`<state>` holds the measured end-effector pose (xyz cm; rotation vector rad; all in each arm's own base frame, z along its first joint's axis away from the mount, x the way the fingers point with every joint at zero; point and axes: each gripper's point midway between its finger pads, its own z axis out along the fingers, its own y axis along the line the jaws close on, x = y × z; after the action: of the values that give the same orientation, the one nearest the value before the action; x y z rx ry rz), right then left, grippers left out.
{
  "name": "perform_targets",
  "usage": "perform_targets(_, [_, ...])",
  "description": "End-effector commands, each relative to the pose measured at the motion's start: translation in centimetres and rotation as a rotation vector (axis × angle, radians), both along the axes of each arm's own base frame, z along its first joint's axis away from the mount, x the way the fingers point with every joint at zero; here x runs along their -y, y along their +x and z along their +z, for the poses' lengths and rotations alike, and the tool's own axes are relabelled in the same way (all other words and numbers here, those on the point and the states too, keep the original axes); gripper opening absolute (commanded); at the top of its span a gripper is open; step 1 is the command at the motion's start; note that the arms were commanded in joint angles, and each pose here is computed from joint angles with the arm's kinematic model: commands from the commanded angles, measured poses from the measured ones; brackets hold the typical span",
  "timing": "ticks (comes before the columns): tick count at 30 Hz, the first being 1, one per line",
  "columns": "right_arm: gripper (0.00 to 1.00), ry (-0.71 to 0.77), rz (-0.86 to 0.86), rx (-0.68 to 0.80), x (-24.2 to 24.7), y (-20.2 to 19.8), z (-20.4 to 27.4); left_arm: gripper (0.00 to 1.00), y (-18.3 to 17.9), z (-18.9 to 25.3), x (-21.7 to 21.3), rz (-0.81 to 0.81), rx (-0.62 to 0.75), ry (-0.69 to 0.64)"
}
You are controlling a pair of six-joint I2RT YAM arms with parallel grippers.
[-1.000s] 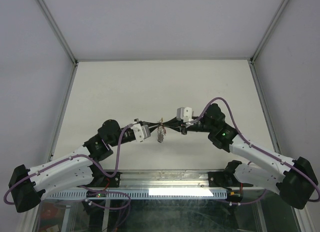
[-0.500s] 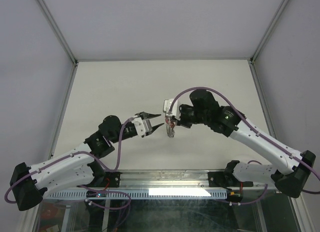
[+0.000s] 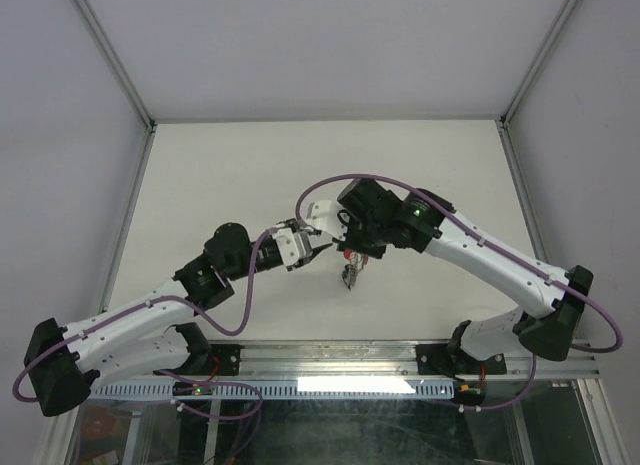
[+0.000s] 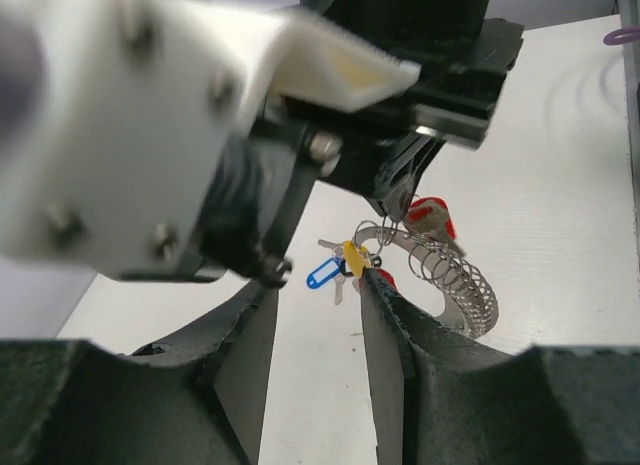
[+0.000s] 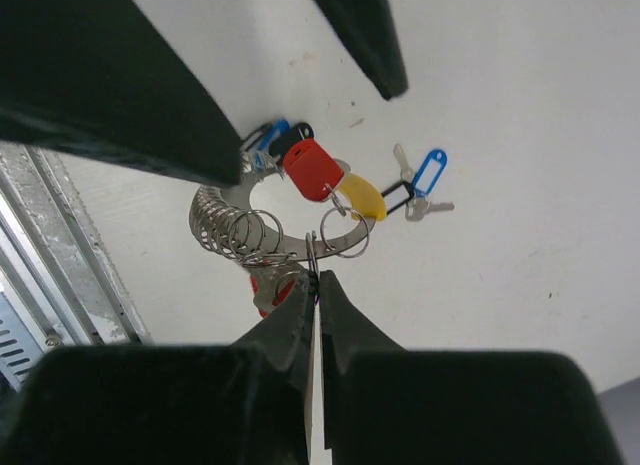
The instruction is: Put the keys on the keyring
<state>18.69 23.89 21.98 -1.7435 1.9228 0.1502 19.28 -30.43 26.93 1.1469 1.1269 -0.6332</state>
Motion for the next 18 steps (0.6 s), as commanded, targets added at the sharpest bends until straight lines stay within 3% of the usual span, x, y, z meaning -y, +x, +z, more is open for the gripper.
perform_targets(1, [0.00, -0.167, -0.158, 0.027, 3.7, 0.7, 0.0, 0.38, 0.1, 2.9, -0.9, 0.022, 0.075, -0.048])
perform_targets(7, [0.00, -0.285, -0.234, 0.024, 5.9, 1.4, -1.2, 0.38, 0.3, 3.2, -3.1, 0.097, 0.129, -0.035])
perform_targets(12, [0.00, -0.111, -0.170, 0.006, 0.6, 1.6, 1.7, 0.32, -0.4, 3.9, -3.9, 0.094, 0.164, -0.050])
perform_targets(15, [0.00, -0.299, -0.287, 0.033, 5.6, 3.1, -0.7, 0.30, -0.3, 4.2, -4.3, 0.106, 0.174, -0.039])
perform_targets(18, [0.00, -0.348, -0.397, 0.023, 10.0, 4.0, -2.3, 0.29, 0.3, 4.5, -5.1, 0.148, 0.177, -0.035])
